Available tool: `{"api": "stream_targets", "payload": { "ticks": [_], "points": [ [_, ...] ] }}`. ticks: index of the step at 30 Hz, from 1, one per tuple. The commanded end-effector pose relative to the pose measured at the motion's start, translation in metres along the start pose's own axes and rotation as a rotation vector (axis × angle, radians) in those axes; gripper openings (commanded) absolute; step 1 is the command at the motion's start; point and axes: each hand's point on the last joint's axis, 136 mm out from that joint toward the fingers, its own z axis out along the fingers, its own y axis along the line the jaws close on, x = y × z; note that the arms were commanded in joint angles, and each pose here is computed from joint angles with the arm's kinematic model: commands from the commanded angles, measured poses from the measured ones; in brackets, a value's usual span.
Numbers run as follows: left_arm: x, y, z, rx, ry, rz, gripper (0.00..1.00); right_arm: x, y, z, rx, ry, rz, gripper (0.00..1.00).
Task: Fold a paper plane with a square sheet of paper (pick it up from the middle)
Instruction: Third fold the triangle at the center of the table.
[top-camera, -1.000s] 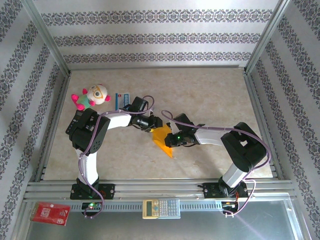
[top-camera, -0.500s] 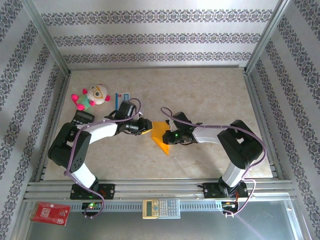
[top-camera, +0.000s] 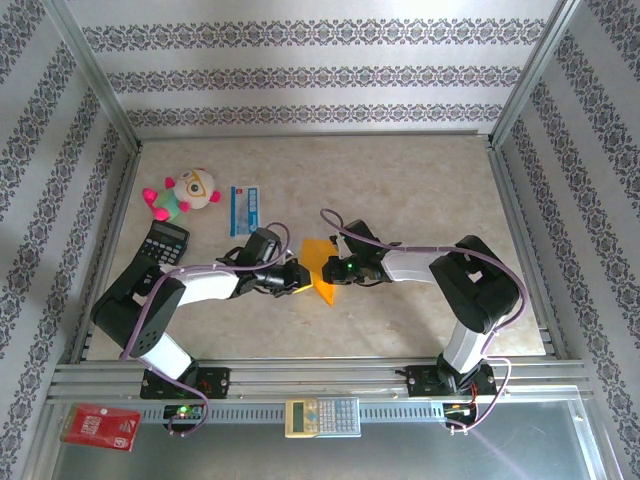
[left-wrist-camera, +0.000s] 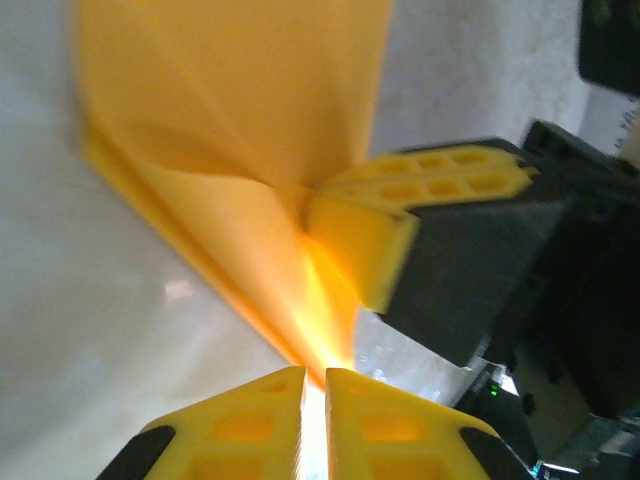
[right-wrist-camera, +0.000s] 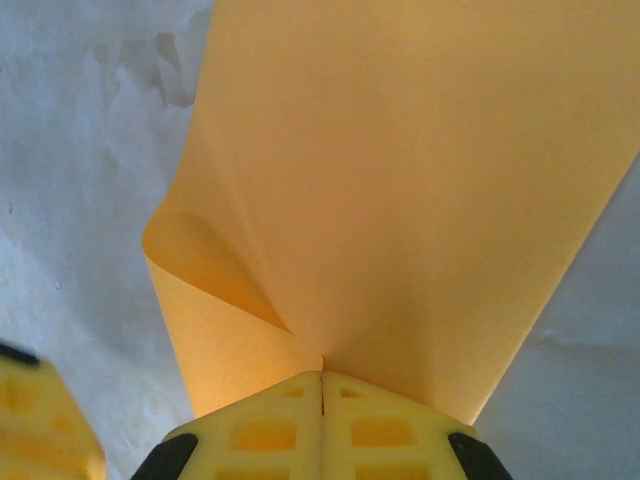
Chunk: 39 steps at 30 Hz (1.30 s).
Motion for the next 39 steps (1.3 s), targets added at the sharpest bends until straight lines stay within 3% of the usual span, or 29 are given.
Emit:
{"api": "stream_targets", "payload": {
  "ticks": [1, 10, 23, 39],
  "points": [
    [0.002, -0.019, 0.009, 0.076, -0.022, 0.023, 0.10, 0.012, -0.028, 0.007, 0.087, 0.038, 0.060, 0.05],
    [0.020, -0.015, 0.030, 0.081, 0.000, 0.008, 0.03, 0.011, -0.030, 0.007, 0.087, 0.034, 0.079, 0.05],
    [0.031, -0.010, 0.050, 0.077, 0.041, -0.011, 0.02, 0.014, -0.033, 0.007, 0.091, 0.037, 0.084, 0.04],
    [0.032, -0.020, 0.046, 0.107, 0.038, -0.005, 0.05, 0.015, -0.035, 0.006, 0.094, 0.035, 0.088, 0.04]
  ]
}}
